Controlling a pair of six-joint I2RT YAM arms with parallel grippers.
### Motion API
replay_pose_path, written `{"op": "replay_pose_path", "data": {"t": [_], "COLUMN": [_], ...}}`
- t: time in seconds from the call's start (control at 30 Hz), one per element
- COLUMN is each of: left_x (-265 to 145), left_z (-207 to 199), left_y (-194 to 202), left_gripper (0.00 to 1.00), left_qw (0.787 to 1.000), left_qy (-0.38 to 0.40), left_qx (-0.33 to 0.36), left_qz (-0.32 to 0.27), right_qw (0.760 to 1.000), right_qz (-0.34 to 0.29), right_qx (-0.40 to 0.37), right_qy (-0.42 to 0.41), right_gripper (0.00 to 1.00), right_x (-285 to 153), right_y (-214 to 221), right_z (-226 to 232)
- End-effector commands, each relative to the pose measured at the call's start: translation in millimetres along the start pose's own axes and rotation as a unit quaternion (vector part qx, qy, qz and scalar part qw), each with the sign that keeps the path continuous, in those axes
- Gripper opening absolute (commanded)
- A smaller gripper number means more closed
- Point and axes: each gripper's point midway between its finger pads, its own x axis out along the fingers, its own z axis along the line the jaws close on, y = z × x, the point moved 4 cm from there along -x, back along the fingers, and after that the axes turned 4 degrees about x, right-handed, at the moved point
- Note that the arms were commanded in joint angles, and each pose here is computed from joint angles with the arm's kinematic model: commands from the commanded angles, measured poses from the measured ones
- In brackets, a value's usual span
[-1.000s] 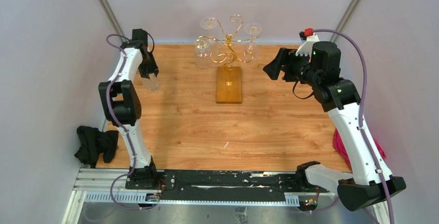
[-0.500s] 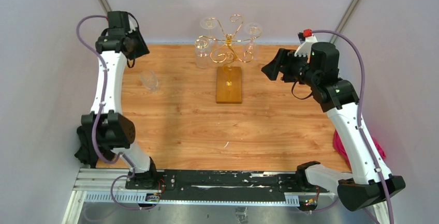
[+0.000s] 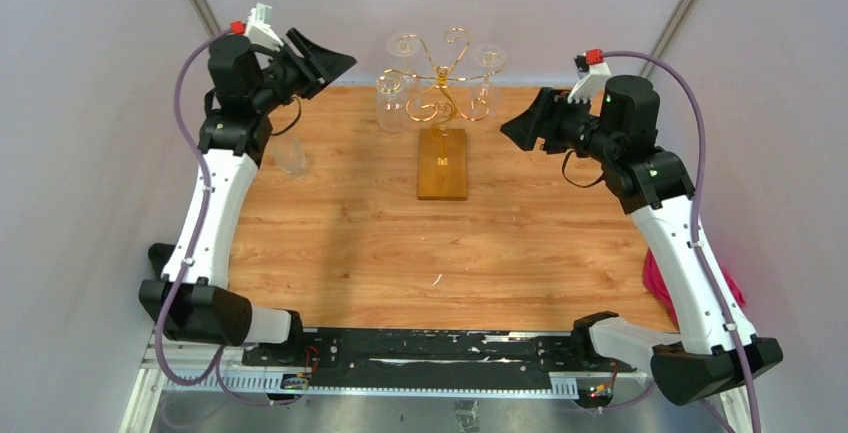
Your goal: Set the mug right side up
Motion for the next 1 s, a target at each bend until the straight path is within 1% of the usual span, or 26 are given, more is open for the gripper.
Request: {"op": "replay_pose_path", "data": {"t": [0.0, 0.07, 0.13, 0.2, 0.23, 0.37, 0.53, 0.7, 0.97], "left_x": [27, 34, 36, 37, 36, 40, 45, 48, 53], "left_z": [-15, -14, -13, -8, -7, -3, -7, -5, 5], "left_y": [18, 23, 25, 27, 27, 31, 38, 48, 61], "left_gripper": [0.5, 0.5, 0.5, 0.5, 0.5, 0.5, 0.5, 0.5, 0.49], "left_qw": [0.996, 0.995, 0.995, 0.996, 0.996, 0.996, 0.994, 0.994, 0.993], "left_qy": [0.069, 0.076, 0.076, 0.067, 0.062, 0.058, 0.073, 0.067, 0.057], "left_qx": [-0.038, -0.045, -0.048, -0.044, -0.041, -0.043, -0.051, -0.048, -0.051], "left_qz": [0.037, 0.044, 0.044, 0.044, 0.045, 0.053, 0.065, 0.077, 0.094], "right_qw": [0.997, 0.994, 0.99, 0.988, 0.987, 0.981, 0.975, 0.971, 0.97], "right_qz": [-0.038, -0.039, -0.026, -0.009, -0.003, 0.021, 0.046, 0.071, 0.087], "right_qx": [-0.005, -0.004, 0.0, 0.002, 0.002, 0.003, -0.002, 0.005, 0.014], "right_qy": [-0.065, -0.104, -0.139, -0.156, -0.164, -0.195, -0.217, -0.23, -0.225], "right_gripper": [0.69, 0.61, 0.46, 0.36, 0.34, 0.34, 0.35, 0.42, 0.46], "right_x": [-4, 0, 9, 28, 36, 70, 104, 131, 162], "right_y": [-31, -45, -54, -57, -57, -55, -49, -42, -35], "right_z": [27, 41, 54, 61, 65, 84, 102, 107, 101]}}
